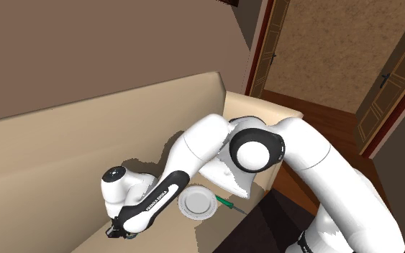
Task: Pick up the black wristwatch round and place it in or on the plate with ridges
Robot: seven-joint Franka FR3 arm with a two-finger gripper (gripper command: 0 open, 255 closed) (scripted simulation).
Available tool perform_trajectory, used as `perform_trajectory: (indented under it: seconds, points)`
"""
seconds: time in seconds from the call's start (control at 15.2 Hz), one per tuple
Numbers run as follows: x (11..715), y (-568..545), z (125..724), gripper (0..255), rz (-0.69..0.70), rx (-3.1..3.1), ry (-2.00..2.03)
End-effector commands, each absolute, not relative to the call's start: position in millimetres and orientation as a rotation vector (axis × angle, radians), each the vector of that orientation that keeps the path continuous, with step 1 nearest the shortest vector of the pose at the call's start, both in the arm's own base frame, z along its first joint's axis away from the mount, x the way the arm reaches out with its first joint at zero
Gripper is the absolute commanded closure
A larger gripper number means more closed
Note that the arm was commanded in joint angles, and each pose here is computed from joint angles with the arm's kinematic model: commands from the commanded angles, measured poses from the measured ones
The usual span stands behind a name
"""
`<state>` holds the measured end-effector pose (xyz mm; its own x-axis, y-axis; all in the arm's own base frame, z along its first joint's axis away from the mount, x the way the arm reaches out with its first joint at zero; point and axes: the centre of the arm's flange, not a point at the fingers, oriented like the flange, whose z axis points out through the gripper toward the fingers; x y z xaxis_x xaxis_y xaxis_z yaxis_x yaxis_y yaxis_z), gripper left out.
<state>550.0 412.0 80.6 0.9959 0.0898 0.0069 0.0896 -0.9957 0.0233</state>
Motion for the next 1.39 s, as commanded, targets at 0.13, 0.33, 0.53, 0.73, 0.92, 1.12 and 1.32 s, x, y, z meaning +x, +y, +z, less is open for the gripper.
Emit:
perform_trajectory:
  seconds: [0.13, 0.33, 0.53, 0.73, 0.92, 1.12, 1.32]
  points:
    - [549.9, 411.6, 95.8, 255, 0.011, 3.115, 0.140]
    - [549.9, 411.6, 111.6, 255, 0.011, 3.115, 0.140]
    - [549.9, 411.6, 127.5, 255, 0.011, 3.115, 0.140]
    - [549.9, 411.6, 143.3, 255, 0.011, 3.115, 0.140]
    - [549.9, 411.6, 159.1, 255, 0.011, 3.115, 0.140]
    - [546.7, 398.8, 168.9, 255, 0.011, 3.115, 0.140]
    - [537.2, 360.4, 168.6, 255, 0.011, 3.115, 0.140]
